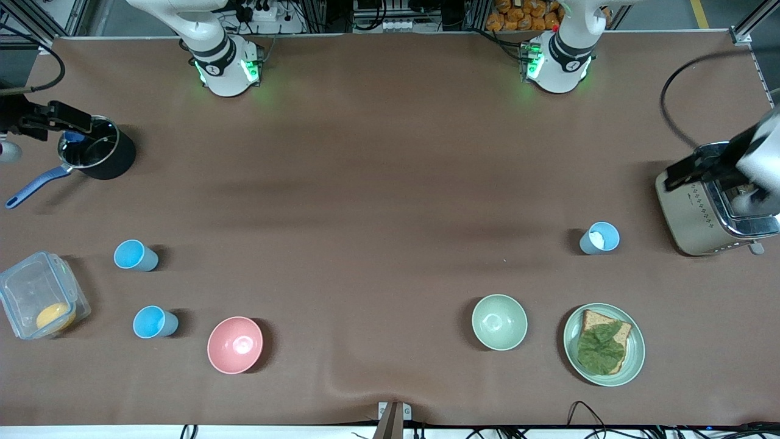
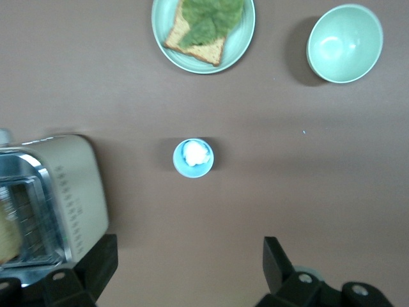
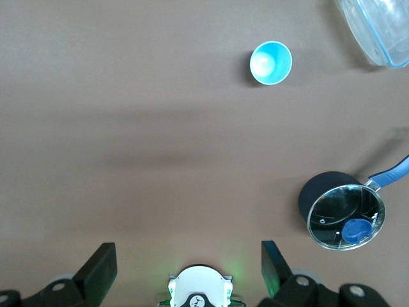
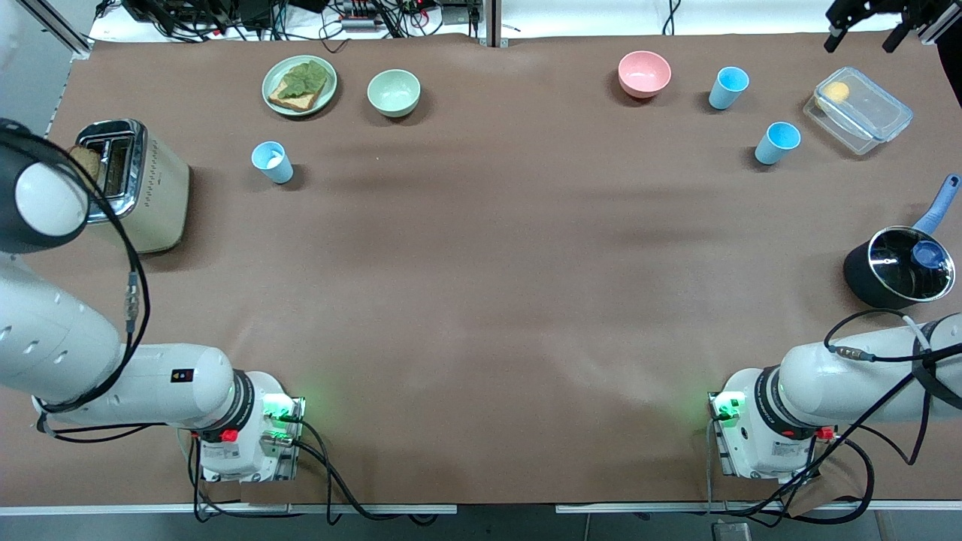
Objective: Stack blue cups with both arms
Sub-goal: 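Reach the left gripper to one blue cup while the right gripper reaches another, then grasp the blue cup with the left gripper while the right gripper grasps another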
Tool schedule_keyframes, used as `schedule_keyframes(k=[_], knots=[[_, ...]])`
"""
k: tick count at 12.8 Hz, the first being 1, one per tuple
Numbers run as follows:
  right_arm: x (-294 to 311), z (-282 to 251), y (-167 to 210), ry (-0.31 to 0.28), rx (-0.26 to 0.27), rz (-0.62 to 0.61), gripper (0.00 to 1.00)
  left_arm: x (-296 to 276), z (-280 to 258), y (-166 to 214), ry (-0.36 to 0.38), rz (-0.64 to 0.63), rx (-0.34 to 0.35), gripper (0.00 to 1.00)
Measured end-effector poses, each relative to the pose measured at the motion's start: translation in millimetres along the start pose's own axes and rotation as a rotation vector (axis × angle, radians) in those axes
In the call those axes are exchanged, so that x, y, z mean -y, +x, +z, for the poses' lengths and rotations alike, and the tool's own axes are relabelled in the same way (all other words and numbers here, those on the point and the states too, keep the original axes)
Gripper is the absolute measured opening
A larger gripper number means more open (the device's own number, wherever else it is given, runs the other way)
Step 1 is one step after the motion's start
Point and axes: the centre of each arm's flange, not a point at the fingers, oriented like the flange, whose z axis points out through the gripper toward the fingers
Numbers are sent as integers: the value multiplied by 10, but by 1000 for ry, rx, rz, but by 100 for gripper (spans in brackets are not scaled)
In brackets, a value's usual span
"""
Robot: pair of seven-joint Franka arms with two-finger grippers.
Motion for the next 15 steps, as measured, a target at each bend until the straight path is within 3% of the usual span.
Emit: schedule_keyframes(k=[2,4,7,8,13,15], knots=[[-240,232,49,10,5,43,100,59,670,88,-3,-10,34,100],[-576,426,114,20,-17,101,100,188,1258,73,-5,-32,14,100],[-1238,950,302,16,-135,133,100,408,2014,-9,-10,-70,-17,100],[-1289,1162,359,12,-149,134,100,477,2226,-25,-12,-82,-12,100],[-1285,1972,612,20,-32,125,100,614,2948,48,-22,-106,19,100],[-1313,2170,726,13,-19,99,100,625,3062,47,-23,-108,33,100]])
